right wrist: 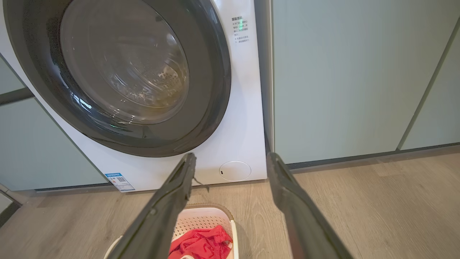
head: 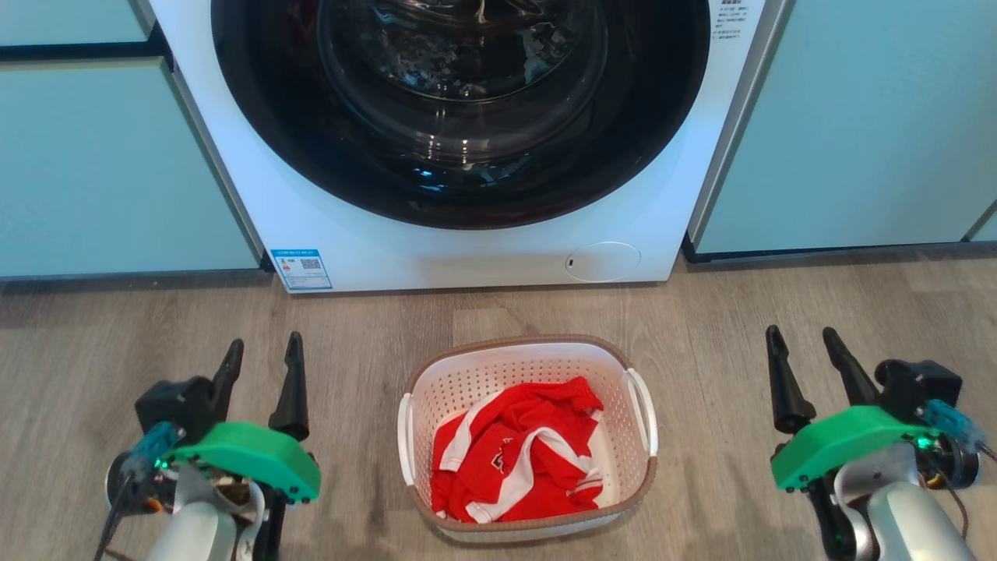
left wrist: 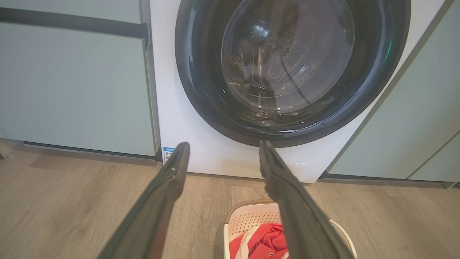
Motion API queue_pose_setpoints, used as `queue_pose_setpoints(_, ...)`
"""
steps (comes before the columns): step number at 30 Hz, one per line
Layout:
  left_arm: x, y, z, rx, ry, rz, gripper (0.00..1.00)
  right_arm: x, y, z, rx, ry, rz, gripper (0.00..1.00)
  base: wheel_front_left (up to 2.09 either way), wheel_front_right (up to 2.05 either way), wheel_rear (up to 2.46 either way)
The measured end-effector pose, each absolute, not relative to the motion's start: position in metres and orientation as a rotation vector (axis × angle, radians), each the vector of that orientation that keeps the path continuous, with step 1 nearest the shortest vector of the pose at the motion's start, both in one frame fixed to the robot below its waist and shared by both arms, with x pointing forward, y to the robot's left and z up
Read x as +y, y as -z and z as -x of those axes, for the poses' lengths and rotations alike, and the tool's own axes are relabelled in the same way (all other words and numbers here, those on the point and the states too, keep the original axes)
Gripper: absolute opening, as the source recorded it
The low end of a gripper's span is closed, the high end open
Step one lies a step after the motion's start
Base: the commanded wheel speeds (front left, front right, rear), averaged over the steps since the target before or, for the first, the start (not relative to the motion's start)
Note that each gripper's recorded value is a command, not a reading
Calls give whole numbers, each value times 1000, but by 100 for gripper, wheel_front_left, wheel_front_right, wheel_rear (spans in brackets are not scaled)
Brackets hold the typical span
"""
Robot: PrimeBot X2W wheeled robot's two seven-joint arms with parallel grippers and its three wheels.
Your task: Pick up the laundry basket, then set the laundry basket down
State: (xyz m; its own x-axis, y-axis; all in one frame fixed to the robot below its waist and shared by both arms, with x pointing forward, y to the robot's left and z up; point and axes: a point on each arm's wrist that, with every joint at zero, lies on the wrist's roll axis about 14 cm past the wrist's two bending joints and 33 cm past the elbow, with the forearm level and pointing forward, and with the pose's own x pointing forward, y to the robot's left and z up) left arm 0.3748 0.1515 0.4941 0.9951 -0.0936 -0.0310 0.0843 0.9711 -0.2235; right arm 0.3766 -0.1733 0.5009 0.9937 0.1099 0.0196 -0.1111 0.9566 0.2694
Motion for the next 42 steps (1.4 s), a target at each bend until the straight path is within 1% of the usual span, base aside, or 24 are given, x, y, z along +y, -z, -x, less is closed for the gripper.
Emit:
queue_pose_setpoints(9,150,-499,-374,14,97,180,100,-170,-505,-377,-31,-127,-213,100,0,0,0)
queue_pose_setpoints(25,146,-501,-373,-11,113,31,100,-163,-507,-375,-60,-168,-62,100,0,0,0)
queue_pose_setpoints(42,149,-498,-373,4,97,35,100,-169,-504,-375,-52,-148,-67,100,0,0,0)
